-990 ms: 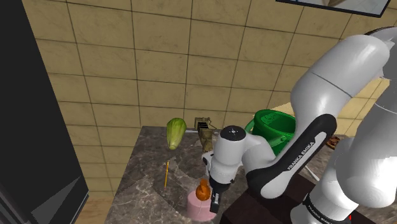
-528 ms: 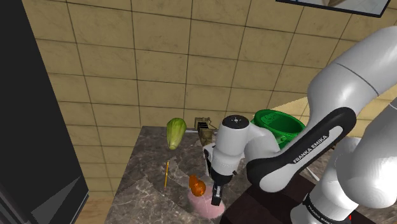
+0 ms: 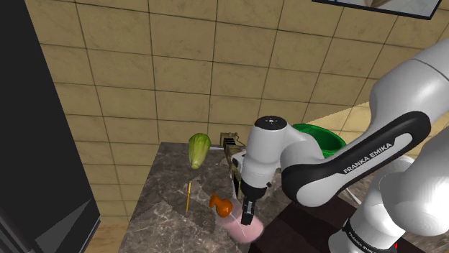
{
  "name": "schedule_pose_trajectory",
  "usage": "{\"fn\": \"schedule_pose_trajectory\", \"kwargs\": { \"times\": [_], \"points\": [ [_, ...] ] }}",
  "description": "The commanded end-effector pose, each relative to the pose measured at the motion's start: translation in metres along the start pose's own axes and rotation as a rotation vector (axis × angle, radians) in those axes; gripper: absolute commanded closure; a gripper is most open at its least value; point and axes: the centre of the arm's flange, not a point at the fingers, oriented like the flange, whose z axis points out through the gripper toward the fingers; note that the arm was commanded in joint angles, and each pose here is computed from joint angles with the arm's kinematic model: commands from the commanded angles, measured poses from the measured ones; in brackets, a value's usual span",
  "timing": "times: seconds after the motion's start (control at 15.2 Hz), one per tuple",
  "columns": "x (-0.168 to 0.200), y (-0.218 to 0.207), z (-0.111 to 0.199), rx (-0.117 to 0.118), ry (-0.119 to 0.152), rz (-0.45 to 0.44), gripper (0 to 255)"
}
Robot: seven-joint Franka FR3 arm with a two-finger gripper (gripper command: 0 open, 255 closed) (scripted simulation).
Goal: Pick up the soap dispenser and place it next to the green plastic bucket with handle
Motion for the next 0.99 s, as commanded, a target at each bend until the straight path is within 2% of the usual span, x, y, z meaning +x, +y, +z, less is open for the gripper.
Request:
{"fn": "schedule_pose_trajectory", "kwargs": {
  "times": [0.0, 0.92],
  "points": [
    [0.0, 0.002, -0.011, 0.0, 0.0, 0.0, 255],
    [0.0, 0.005, -0.085, 0.0, 0.0, 0.0, 255]
  ]
}}
